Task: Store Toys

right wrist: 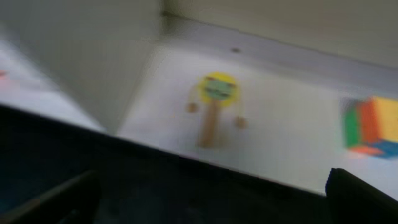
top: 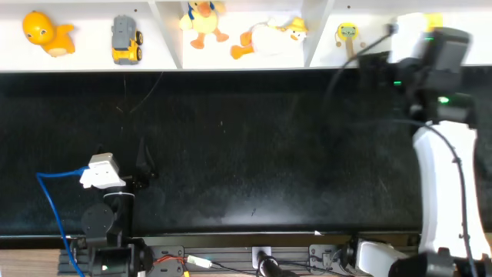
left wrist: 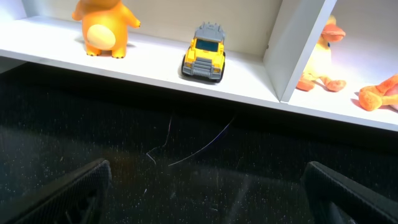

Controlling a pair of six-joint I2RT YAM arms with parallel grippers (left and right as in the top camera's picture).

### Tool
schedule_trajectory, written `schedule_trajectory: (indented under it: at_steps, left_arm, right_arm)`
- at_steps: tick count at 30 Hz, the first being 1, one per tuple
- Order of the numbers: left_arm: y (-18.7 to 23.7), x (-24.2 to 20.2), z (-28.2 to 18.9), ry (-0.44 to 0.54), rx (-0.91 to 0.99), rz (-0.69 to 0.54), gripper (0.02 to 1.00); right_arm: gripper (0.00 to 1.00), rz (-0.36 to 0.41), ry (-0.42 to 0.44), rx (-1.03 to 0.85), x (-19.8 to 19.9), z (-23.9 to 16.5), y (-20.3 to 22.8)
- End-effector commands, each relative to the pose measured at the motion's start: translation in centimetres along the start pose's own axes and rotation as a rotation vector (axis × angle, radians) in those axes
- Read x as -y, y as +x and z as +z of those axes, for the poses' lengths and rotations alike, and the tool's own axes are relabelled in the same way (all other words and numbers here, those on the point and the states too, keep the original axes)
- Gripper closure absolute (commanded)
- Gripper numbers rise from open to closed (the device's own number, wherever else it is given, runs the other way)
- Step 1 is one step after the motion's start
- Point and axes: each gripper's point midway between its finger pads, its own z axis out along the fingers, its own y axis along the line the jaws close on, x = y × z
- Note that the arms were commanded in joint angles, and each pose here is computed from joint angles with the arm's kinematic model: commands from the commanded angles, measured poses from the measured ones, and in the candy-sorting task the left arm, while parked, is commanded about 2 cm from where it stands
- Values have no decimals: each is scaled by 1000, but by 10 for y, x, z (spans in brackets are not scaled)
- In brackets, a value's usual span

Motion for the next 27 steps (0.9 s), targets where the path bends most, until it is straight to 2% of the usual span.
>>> schedule_trajectory:
  at_steps: [1, 4, 6, 22, 27]
  left_arm:
    - [-1, 0, 0, -2, 8, -7, 20]
    - [-1, 0, 0, -2, 8, -7, 20]
    - [-1, 0, 0, -2, 8, -7, 20]
    - [-1, 0, 0, -2, 8, -7, 20]
    - [-1, 0, 0, -2, 8, -7, 23]
  right_arm:
    - [5, -44, -69, 22, -46, -13, -14]
    - [5, 64, -94, 21, -64, -16, -17]
    - [5, 87, -105, 19, -68, -15, -18]
    - [5, 92, -104, 9, -68, -12, -15]
    - [5, 80, -100, 64, -73, -50, -21]
